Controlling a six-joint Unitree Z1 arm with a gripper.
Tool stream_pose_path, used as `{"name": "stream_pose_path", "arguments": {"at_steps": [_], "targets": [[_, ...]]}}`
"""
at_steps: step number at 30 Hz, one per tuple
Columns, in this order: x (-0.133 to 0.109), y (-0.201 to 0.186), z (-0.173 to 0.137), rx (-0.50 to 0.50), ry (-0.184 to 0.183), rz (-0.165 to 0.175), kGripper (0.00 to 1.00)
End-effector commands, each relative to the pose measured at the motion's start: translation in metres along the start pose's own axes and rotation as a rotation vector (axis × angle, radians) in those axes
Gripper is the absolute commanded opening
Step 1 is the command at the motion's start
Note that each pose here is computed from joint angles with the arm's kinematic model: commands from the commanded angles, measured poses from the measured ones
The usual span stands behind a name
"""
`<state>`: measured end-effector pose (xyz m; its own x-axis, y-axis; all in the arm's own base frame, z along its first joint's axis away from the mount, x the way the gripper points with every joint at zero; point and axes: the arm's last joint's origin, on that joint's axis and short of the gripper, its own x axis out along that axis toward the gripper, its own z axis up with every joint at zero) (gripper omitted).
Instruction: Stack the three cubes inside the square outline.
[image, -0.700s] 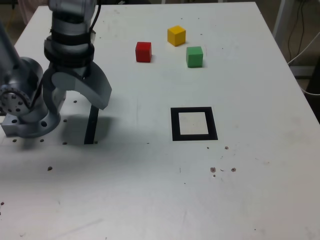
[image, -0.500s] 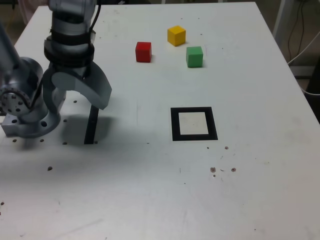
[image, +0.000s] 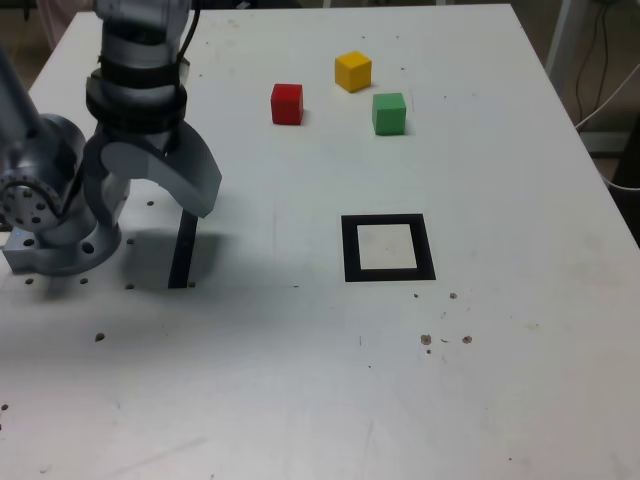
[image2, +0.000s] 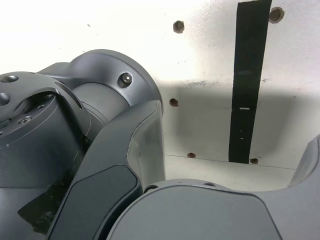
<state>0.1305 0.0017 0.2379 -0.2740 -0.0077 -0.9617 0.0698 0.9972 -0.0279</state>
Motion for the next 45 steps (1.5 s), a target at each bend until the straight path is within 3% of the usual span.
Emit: {"name": "stream_pose_path", "arguments": {"at_steps": [1,20,33,45], "targets": [[-0.002,0.000,-0.001,-0.001,-0.003,0.001,0.99],[-0.034,0.024,0.037,0.044,-0.026,0.021,1.00],[-0.048,0.086,0.068,0.042,0.000,0.005,1.00],[-0.059,0.145,0.078,0.032,0.010,0.010,1.00]]}}
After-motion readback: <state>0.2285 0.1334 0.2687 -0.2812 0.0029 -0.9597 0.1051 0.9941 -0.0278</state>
